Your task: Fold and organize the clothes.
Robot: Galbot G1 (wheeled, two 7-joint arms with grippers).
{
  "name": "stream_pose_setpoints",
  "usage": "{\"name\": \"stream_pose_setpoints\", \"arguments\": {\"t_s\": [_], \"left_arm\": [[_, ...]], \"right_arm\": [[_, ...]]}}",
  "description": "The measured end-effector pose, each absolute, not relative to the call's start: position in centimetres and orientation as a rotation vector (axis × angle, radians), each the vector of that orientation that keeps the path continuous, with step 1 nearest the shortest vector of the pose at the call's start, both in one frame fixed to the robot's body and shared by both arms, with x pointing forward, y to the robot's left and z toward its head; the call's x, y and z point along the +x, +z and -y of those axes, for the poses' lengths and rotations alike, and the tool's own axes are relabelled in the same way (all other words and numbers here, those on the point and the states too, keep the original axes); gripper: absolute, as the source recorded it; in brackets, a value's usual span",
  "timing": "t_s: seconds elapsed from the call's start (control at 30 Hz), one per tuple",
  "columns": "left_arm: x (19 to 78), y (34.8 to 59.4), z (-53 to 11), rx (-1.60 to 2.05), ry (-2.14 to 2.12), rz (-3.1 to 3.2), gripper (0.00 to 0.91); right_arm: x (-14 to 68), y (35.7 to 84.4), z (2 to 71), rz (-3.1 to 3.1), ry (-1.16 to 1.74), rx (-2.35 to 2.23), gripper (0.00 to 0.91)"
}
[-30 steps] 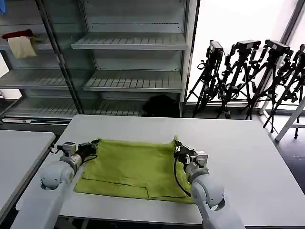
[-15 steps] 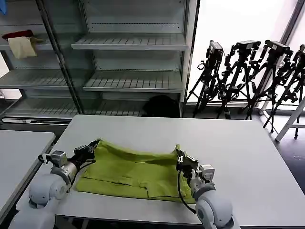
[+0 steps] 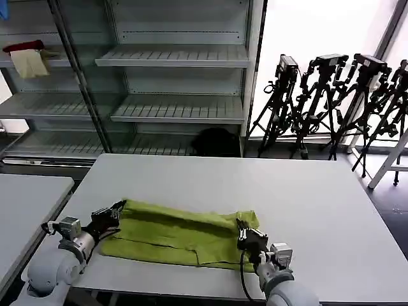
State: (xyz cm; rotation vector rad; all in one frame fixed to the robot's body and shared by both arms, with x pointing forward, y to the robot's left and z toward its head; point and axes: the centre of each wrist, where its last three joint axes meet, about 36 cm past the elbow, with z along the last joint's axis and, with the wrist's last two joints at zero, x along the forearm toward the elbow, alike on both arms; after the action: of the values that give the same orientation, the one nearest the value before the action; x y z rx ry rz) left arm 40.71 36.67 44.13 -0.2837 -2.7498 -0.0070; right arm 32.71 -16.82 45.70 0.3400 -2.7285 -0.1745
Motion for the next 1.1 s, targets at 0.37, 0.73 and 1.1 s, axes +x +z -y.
{"name": "stream_pose_setpoints", "arguments": {"t_s": [0.37,0.73,1.1], "left_arm": [[39.1,44.2,-37.3,-0.269,-0.087,2.726,0.000],[37.8,43.1,-36.3,-0.261,-0.162,2.688,0.423],[37.2,42.7,-35.2,-0.223,-0.230,2.694,0.907]], "right_arm": [[32.0,45.2,16.8,2.720,-0.129,0.321,0.000],[31.8,44.1,16.4,2.714,-0.012,0.277,0.907],[31.4,42.9,16.4,2.713,0.278,0.166,0.907]]}}
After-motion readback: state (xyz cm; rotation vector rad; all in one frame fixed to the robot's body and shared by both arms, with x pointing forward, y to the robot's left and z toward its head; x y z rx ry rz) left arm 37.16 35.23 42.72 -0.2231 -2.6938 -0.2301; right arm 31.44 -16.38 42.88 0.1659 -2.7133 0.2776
